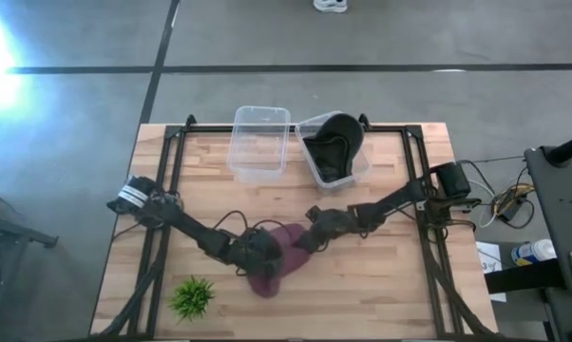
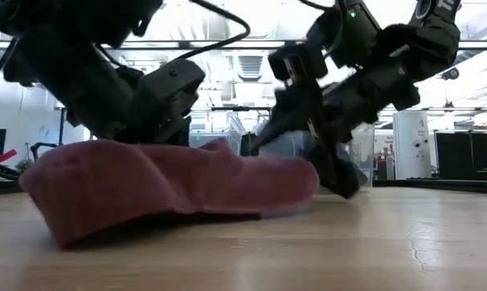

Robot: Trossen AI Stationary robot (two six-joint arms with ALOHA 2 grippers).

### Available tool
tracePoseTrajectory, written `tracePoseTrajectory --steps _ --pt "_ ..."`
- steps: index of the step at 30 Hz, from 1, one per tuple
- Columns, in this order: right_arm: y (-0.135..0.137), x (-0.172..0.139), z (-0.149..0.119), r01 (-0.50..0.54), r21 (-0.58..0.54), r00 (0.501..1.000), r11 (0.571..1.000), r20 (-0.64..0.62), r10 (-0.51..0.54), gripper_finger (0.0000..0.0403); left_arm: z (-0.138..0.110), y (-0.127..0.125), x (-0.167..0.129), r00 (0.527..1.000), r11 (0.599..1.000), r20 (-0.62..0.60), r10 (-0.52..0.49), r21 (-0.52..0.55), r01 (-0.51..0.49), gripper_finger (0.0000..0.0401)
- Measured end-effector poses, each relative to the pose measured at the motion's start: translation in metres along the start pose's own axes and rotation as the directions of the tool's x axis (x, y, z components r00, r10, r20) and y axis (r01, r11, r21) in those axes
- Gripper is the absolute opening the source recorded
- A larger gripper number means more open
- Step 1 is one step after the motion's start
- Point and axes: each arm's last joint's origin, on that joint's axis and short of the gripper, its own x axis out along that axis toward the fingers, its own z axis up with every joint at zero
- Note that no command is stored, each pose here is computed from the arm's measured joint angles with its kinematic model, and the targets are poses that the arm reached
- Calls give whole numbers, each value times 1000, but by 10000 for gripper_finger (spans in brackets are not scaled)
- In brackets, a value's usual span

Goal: Pick and place caps into container
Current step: Put the red cap into the left transparent container

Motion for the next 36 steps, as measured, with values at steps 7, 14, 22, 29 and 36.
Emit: tracePoseTrajectory --steps 7,14,22,29,36 --pt "21 -10 7 -91 -95 996 991 1 92 170 15 -19 -8 999 998 19 -45 33 44 67" --pt "31 -19 8 -158 -158 987 975 -43 153 36 42 -36 -41 992 995 82 -101 36 98 67" --pt "48 -35 12 -234 -219 972 947 -79 222 14 80 -52 -95 962 984 214 -170 -19 179 67" --pt "83 -73 26 -346 -330 933 878 -25 359 13 125 -65 -168 880 955 401 -256 -39 295 67" --pt "124 -115 62 -241 -486 895 840 222 386 13 157 -71 -231 787 927 499 -363 105 361 67"
